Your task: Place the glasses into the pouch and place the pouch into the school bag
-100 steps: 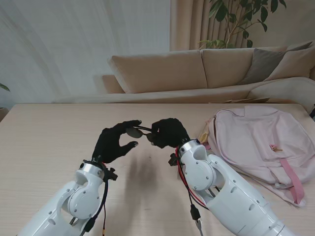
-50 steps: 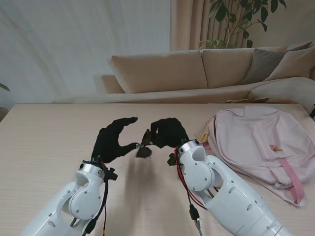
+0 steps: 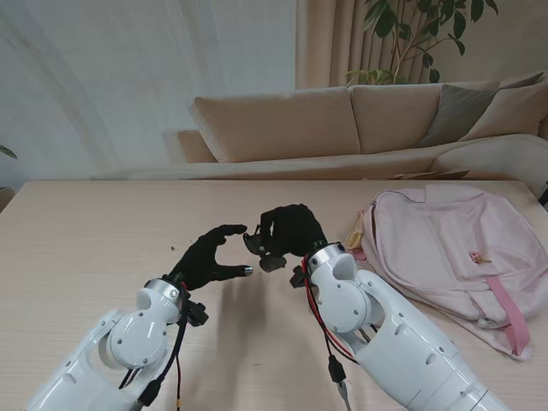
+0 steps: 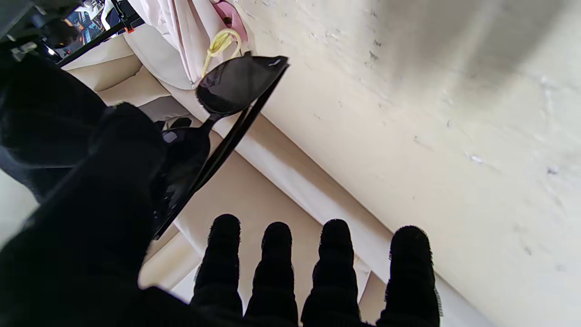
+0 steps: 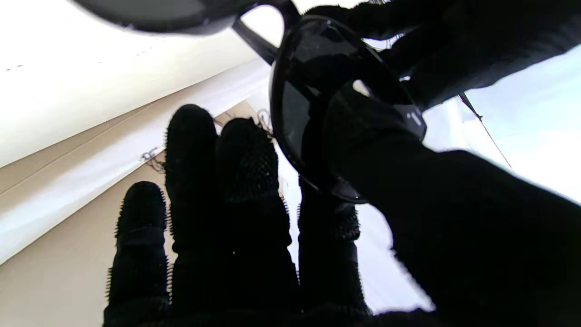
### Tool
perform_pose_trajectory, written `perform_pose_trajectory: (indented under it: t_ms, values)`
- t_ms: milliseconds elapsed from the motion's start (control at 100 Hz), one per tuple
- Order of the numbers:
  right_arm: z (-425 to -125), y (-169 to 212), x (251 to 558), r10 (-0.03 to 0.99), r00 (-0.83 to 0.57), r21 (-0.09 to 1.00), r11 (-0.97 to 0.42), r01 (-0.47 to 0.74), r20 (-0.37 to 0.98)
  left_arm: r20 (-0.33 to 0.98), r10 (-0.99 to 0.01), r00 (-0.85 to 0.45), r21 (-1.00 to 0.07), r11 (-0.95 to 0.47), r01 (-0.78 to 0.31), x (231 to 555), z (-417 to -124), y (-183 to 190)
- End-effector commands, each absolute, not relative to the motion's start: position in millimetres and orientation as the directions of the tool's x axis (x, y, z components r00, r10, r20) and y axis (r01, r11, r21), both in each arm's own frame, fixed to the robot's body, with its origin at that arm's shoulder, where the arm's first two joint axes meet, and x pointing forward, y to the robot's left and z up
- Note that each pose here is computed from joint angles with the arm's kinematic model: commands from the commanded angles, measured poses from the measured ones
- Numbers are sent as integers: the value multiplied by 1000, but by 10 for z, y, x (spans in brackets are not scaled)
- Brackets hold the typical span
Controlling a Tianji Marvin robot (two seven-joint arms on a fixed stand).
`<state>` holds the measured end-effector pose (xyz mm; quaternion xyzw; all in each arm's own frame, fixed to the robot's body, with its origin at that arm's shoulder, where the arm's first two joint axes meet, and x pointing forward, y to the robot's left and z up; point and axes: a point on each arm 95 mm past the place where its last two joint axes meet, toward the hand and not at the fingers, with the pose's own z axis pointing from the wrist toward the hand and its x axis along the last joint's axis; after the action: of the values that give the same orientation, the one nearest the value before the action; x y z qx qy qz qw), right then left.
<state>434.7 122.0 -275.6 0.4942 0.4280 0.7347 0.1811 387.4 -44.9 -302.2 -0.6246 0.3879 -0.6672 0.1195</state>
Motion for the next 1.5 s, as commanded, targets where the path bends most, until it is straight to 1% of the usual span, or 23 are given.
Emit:
perform_pose_trajectory:
  t_ms: [0,140,310,390,510,640,720,840,930,1150,1230,1370,1490]
  values:
    - [-2752,1267,4330,681,-456,807,-567,167,573,752,-637,-169,-647,-666,-372,3892,-3070,-480]
    - [-2698,1289,4321,671,-460,797,-585,152,581,792,-596,-134,-586,-680,-440,3964,-3176,-490]
    - [-2637,1331,4304,656,-468,785,-602,149,592,876,-472,-94,-458,-758,-464,4098,-3281,-628]
    - [-2622,1350,4289,649,-470,780,-607,153,598,885,-454,-104,-445,-758,-477,4140,-3310,-685]
    - [-2595,1373,4265,639,-475,772,-617,154,605,893,-434,-121,-437,-768,-468,4172,-3340,-756]
    - [-2571,1382,4260,634,-477,768,-623,149,608,926,-361,-110,-370,-809,-458,4181,-3349,-845]
    - [-2563,1379,4265,633,-473,760,-635,137,613,927,-358,-113,-369,-812,-452,4182,-3347,-861]
    - [-2568,1362,4276,634,-463,752,-648,119,619,936,-338,-95,-346,-841,-415,4192,-3355,-887]
    - [-2585,1347,4282,634,-450,744,-658,114,630,934,-346,-88,-351,-845,-404,4193,-3359,-866]
    - [-2637,1292,4290,637,-430,734,-673,96,640,949,-313,-38,-304,-878,-370,4159,-3334,-797]
    - [-2665,1268,4300,647,-417,739,-667,96,638,946,-323,-33,-312,-874,-372,4136,-3307,-757]
    - [-2699,1212,4308,663,-399,747,-658,92,633,923,-381,-42,-371,-860,-350,4098,-3231,-659]
    - [-2733,1151,4310,670,-378,748,-655,105,639,863,-496,-94,-496,-801,-336,4053,-3151,-504]
